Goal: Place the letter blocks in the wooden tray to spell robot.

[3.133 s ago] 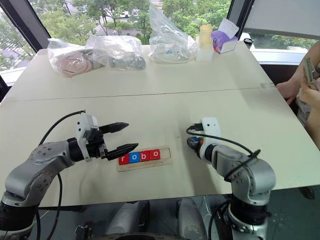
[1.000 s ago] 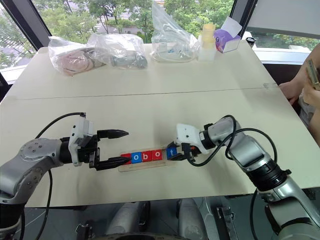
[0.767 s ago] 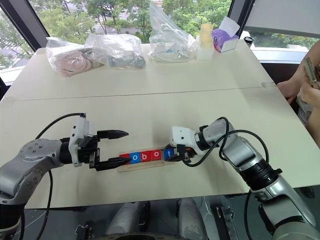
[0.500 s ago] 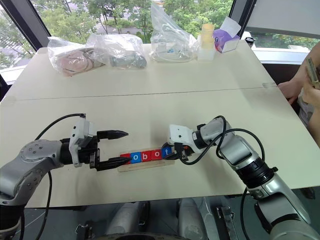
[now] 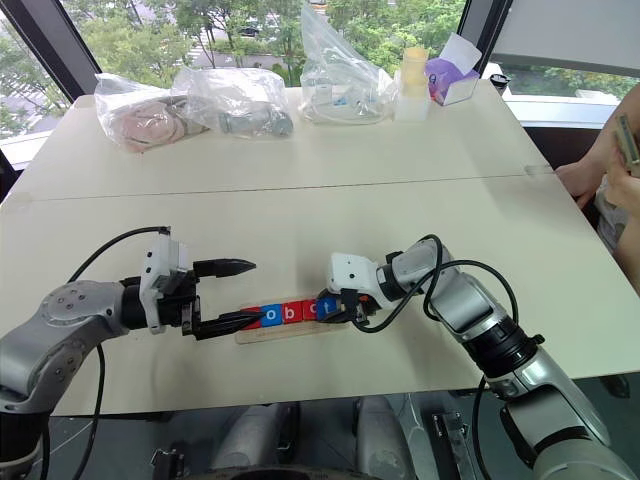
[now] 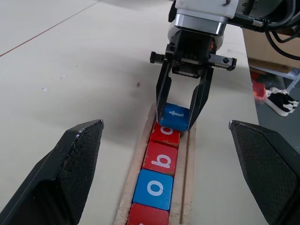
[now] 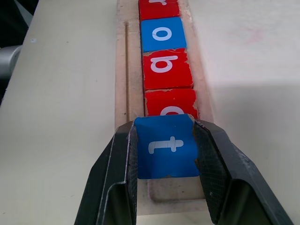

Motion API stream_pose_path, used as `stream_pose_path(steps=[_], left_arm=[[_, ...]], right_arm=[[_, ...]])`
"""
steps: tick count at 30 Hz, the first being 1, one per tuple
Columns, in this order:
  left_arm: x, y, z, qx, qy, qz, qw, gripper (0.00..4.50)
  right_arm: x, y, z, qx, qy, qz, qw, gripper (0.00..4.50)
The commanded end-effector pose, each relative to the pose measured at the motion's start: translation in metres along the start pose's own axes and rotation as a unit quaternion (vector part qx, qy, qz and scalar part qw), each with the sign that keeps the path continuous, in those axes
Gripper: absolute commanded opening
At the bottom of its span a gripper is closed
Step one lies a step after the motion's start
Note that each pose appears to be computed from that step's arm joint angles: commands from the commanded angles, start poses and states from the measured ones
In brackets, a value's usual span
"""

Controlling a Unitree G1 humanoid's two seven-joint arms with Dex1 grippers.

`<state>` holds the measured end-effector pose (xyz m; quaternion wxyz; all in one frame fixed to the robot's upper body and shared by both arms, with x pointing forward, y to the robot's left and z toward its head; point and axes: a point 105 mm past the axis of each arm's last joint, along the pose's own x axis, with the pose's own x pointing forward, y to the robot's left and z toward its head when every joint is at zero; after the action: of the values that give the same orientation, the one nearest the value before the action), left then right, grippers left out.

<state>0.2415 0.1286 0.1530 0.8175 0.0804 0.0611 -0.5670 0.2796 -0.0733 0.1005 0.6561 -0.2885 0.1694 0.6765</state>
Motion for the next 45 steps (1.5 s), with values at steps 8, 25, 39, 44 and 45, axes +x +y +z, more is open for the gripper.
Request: stream_pose_path(steps=[8,25,39,44,45], left_arm=[[0.004,-0.002,0.011,0.016,-0.019,-0.008,1.0,4.5],[0.003,0.001,0.013,0.02,-0.022,0.006,1.0,4.5],[0.005,0.004,0.014,0.022,-0.026,0.012,0.999,4.5],[0.006,0.004,0.015,0.022,-0.027,0.012,0.999,4.5],[0.006,0.004,0.015,0.022,-0.027,0.012,0.999,4.5]], right_arm=[[-0.015,-0.006,0.005,-0.023,0.009,-0.029,0.999,1.16],[0.003,-0.001,0.005,-0.02,0.005,0.0,1.0,1.16],[0.006,-0.001,0.006,-0.014,0.006,0.004,1.0,2.73],[-0.005,-0.006,0.017,-0.011,-0.006,-0.012,1.0,4.45],[-0.009,-0.009,0.019,-0.011,-0.01,-0.02,1.0,4.45]])
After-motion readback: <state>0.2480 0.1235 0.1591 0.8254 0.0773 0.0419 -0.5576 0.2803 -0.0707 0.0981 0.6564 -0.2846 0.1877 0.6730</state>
